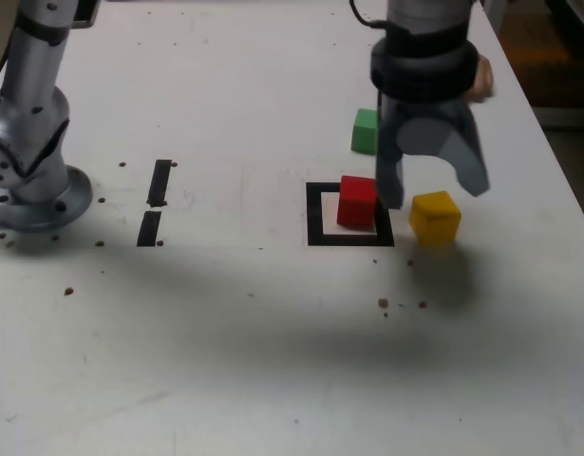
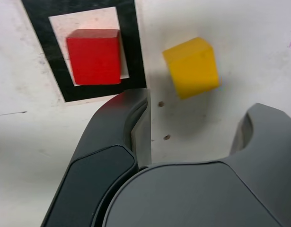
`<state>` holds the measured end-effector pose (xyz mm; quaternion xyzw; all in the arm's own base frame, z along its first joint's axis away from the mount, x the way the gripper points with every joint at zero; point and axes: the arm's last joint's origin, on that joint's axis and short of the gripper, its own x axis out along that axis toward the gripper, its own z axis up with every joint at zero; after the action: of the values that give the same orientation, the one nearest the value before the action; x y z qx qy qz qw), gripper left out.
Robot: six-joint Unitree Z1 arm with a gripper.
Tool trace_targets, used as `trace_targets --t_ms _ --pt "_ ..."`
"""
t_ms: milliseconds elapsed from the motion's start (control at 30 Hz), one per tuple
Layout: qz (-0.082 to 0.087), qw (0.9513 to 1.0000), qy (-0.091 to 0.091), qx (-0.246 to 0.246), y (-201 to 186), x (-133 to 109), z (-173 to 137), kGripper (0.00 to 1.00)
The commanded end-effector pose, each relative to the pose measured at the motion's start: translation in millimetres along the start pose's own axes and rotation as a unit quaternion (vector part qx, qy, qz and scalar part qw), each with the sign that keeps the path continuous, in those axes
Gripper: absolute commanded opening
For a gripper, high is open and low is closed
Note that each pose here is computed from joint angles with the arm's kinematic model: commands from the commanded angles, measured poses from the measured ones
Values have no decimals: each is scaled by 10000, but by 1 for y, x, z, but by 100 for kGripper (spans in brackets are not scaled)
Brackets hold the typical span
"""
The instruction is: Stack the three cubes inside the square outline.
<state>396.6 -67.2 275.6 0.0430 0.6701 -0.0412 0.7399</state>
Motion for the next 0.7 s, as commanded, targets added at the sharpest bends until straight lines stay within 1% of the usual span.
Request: trace_targets --t_ms 0,233,400,667 --pt "-5 10000 -25 -9 0 3 5 93" --pt "-48 10000 45 -22 0 21 18 93" --pt "-67 9998 157 -61 3 33 21 93" --pt "-50 9993 348 -136 10 47 22 92"
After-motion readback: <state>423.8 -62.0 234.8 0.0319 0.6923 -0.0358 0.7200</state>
